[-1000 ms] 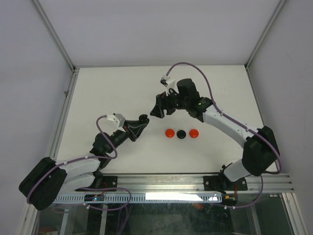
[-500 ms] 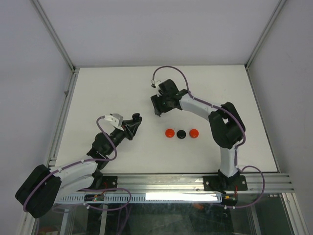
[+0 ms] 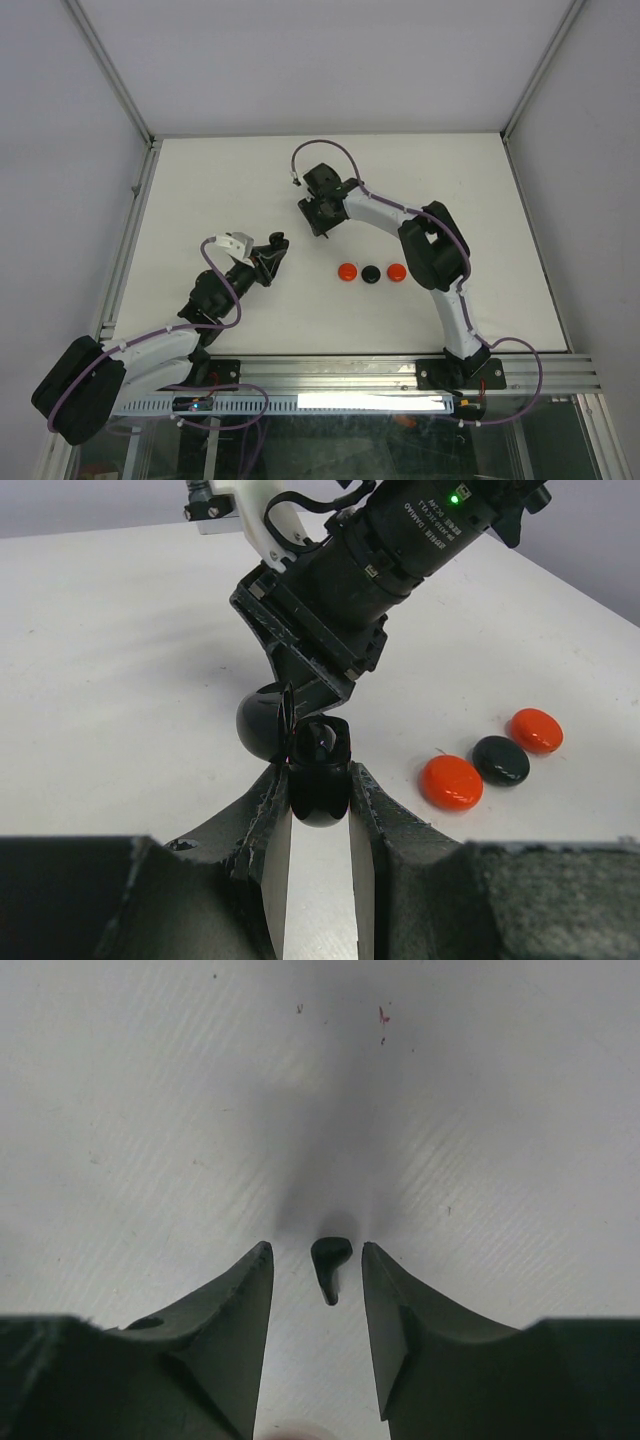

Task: Insert the wireless bluetooth earbuds into the charging case
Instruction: Pick up the earbud from the center of the board.

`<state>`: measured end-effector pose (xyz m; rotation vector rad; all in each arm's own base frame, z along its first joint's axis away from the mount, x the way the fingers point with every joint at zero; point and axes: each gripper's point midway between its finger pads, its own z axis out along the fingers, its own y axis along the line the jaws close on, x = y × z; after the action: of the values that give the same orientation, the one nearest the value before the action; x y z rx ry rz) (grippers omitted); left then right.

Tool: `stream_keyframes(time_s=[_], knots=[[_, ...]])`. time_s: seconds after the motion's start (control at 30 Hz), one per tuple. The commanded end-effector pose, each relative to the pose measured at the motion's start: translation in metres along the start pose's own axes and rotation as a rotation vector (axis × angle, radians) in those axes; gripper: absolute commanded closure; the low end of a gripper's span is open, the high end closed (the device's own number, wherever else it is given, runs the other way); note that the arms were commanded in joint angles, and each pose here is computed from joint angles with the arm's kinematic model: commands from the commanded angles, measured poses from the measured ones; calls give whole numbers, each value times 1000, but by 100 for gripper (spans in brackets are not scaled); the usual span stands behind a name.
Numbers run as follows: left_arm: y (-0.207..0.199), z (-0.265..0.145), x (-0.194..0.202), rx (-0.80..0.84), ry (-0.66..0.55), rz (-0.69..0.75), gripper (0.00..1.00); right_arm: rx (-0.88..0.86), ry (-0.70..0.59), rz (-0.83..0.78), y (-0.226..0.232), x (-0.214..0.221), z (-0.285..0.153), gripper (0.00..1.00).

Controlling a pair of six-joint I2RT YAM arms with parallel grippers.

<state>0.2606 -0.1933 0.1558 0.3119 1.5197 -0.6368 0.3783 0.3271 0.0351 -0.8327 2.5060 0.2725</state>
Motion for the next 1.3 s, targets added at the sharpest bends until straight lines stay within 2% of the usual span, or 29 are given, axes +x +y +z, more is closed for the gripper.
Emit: stream_keyframes(time_s=[0.0,0.23,0.5,0.77,1.27], knots=[[5,2,-6,-19,-20,27,100,30,-2,-45,3,-12,-3,57],[8,4,-1,-35,4,27,100,66,46,-72,6,-2,4,58],[8,4,-1,-32,1,27,100,90,89,-75,2,6,10,65],[5,2,-5,-20,-19,25,100,106,89,-65,-1,6,0,77],[-19,-12,-39,112,-192,20,100,43,-227,12,34,-30,-99,84]])
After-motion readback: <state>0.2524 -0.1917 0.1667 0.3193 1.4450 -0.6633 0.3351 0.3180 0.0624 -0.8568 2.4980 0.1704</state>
